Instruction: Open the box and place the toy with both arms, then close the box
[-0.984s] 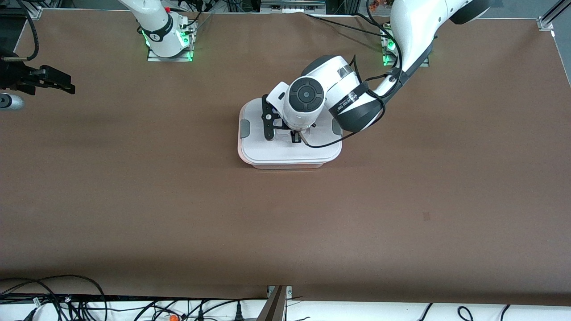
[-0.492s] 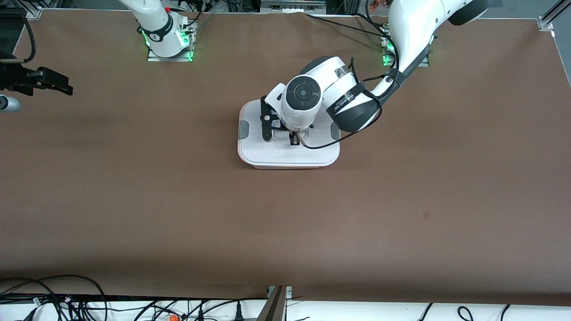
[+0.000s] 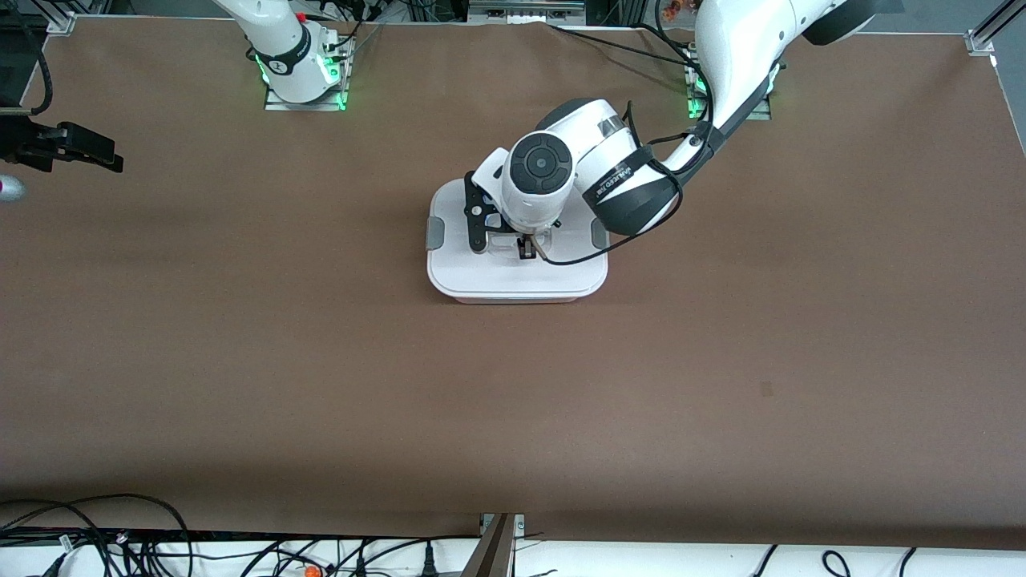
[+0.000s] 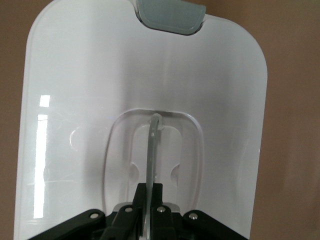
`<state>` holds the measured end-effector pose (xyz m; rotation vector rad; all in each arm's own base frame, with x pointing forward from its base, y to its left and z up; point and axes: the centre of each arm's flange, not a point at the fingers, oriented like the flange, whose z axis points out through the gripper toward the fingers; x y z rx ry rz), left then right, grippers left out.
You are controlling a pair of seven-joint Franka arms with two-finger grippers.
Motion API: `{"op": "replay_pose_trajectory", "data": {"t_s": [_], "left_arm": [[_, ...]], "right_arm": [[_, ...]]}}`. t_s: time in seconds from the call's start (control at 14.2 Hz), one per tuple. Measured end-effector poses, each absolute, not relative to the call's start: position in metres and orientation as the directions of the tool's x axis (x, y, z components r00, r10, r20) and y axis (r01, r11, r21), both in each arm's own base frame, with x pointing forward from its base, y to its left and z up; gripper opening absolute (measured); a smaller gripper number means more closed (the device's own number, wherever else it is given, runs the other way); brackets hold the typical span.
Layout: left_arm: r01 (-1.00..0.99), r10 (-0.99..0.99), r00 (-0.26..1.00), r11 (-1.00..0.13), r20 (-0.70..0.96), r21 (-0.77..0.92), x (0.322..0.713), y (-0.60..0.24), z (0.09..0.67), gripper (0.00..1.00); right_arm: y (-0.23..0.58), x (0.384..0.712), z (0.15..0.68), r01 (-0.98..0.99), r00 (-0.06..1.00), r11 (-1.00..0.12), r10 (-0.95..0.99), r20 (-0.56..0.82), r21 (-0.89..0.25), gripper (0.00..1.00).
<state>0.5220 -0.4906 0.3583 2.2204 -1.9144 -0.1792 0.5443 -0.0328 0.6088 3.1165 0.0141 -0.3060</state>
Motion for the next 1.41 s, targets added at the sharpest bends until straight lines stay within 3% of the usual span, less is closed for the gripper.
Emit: {"op": "replay_pose_trajectory", "data": {"t_s": [0.7, 0.77, 1.12, 1.41], "left_arm": [[-0.955, -0.980, 0.195, -0.183, 0.027, 0.234, 0.517, -0.495, 0.358, 0.07], [-0.954, -0.980, 0.196, -0.184, 0.026, 0.235, 0.517, -0.496, 0.358, 0.11], [-0.947, -0.972, 0.235, -0.233, -0.018, 0.223, 0.513, -0.488, 0.387, 0.59], [-0.862, -0.871, 0.481, -0.491, -0.104, 0.125, 0.506, -0.452, 0.478, 0.99]], "right_arm": [[-0.033, 0.544, 0.609, 0.009, 0.981, -1.000, 0.007, -0.195, 0.009, 1.00], [-0.033, 0.544, 0.609, 0.008, 0.981, -1.000, 0.006, -0.195, 0.009, 1.00], [-0.033, 0.544, 0.609, 0.008, 0.981, -1.000, 0.006, -0.194, 0.009, 1.00], [-0.032, 0.544, 0.609, 0.008, 0.981, -1.000, 0.006, -0.194, 0.009, 1.00]]}}
